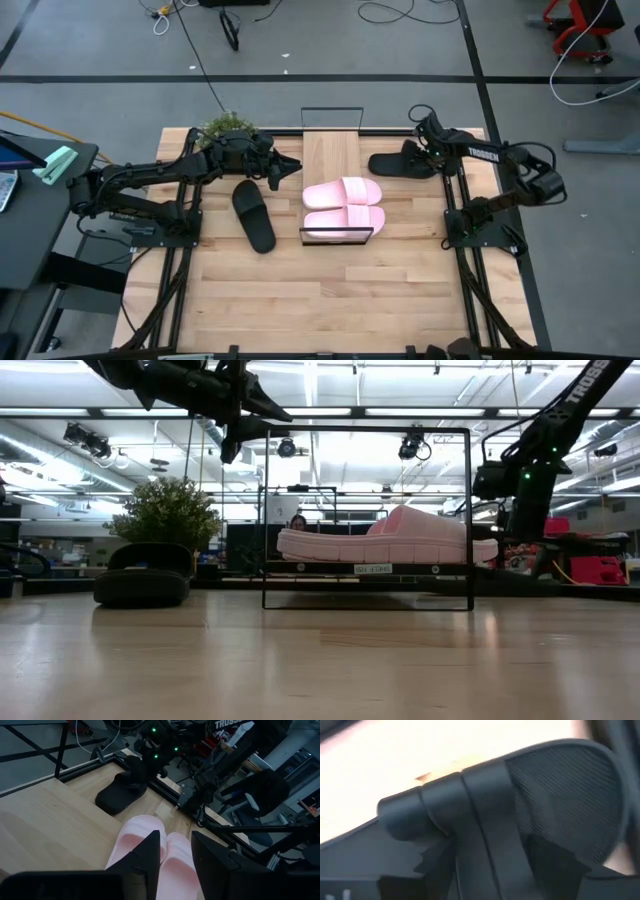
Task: Pick and place slides into the shelf
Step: Put the right black slides on the shelf
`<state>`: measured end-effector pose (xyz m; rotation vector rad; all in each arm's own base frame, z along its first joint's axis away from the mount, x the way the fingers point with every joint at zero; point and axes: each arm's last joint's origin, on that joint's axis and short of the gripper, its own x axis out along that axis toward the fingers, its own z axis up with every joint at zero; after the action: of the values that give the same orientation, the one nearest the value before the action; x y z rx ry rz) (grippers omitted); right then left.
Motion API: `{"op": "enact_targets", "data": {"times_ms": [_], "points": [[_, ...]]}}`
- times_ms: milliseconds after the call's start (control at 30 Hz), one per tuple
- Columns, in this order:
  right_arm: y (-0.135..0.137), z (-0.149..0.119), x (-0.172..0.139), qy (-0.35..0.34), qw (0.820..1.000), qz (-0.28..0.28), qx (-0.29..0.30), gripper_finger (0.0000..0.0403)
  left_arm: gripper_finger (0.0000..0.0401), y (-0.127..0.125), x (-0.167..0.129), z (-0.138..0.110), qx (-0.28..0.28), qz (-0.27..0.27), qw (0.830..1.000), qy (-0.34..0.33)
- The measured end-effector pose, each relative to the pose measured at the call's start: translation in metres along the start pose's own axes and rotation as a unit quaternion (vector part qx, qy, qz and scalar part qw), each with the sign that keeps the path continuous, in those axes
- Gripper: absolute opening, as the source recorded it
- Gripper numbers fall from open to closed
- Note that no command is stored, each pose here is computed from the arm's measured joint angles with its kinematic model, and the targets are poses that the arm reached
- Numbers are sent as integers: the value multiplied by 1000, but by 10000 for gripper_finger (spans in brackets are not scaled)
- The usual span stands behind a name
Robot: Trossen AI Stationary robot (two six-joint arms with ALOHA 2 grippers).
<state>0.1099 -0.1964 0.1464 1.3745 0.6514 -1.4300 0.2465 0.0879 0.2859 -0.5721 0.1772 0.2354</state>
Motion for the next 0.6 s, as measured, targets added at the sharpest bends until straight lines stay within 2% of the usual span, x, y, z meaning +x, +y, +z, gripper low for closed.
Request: {"op": "enact_targets", "data": {"times_ms": [200, 600], "points": [[2, 1, -9, -9, 1000, 26, -8, 203, 113, 0, 0, 0, 0, 2, 1000, -1], [4, 2, -27, -43, 997, 63, -17, 78, 110, 1, 0, 0, 4, 10, 1000, -6]]}}
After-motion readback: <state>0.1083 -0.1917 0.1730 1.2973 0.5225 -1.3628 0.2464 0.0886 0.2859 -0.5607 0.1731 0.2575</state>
